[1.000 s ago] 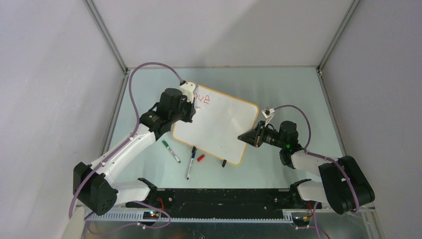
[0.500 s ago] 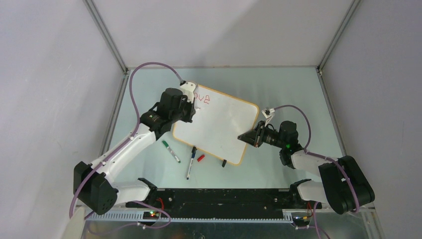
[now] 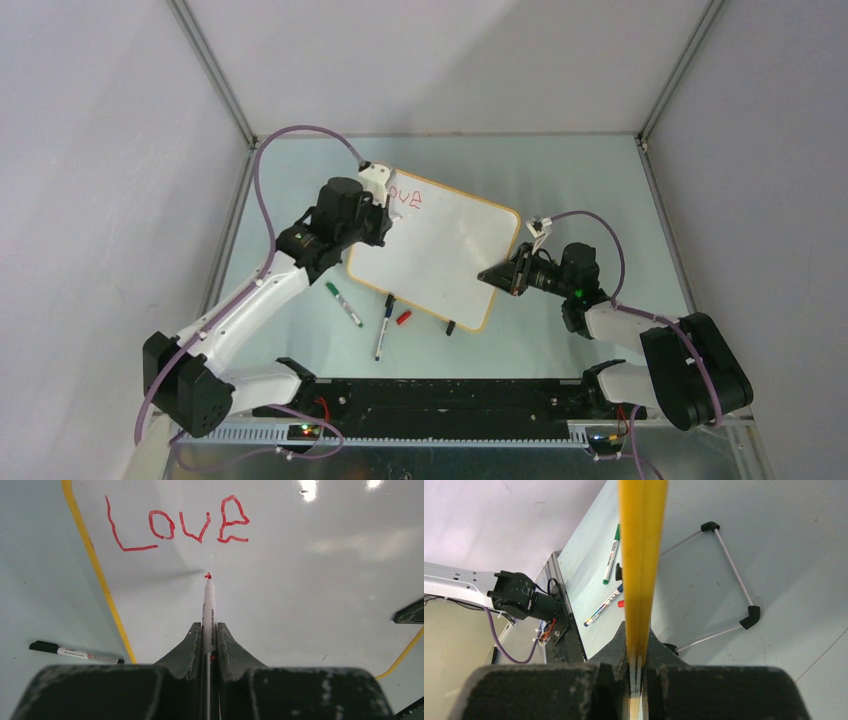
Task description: Write a sentence on the whiteboard
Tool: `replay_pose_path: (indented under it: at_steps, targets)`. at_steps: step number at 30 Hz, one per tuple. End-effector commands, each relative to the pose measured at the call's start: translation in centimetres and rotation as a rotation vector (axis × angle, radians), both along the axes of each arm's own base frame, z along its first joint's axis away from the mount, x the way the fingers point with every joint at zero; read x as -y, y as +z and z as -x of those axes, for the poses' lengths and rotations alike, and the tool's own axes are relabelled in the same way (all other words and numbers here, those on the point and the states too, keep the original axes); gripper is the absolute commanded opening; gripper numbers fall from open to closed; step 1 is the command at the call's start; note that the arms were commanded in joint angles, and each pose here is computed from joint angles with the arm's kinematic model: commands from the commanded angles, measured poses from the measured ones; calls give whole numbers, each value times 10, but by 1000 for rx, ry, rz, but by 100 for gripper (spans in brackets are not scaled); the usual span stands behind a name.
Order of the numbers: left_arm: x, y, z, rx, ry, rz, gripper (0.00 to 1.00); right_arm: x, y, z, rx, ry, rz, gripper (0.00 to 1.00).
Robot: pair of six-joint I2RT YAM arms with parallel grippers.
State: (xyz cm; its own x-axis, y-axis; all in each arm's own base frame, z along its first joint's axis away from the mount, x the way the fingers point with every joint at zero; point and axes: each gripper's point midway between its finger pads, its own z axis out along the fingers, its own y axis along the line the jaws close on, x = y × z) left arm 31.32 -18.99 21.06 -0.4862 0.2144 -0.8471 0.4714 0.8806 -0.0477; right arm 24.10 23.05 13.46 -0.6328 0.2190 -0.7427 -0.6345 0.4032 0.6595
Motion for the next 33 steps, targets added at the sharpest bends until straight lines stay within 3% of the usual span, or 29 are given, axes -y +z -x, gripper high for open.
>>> replay_pose_path:
  at_steps: [1,33]
  targets:
    - [2,34,2,83,-15,39,0,6,1,-14,108,-46,45,0]
    - [10,13,-2,10,-44,7,0,5,3,-14,113,-45,44,0]
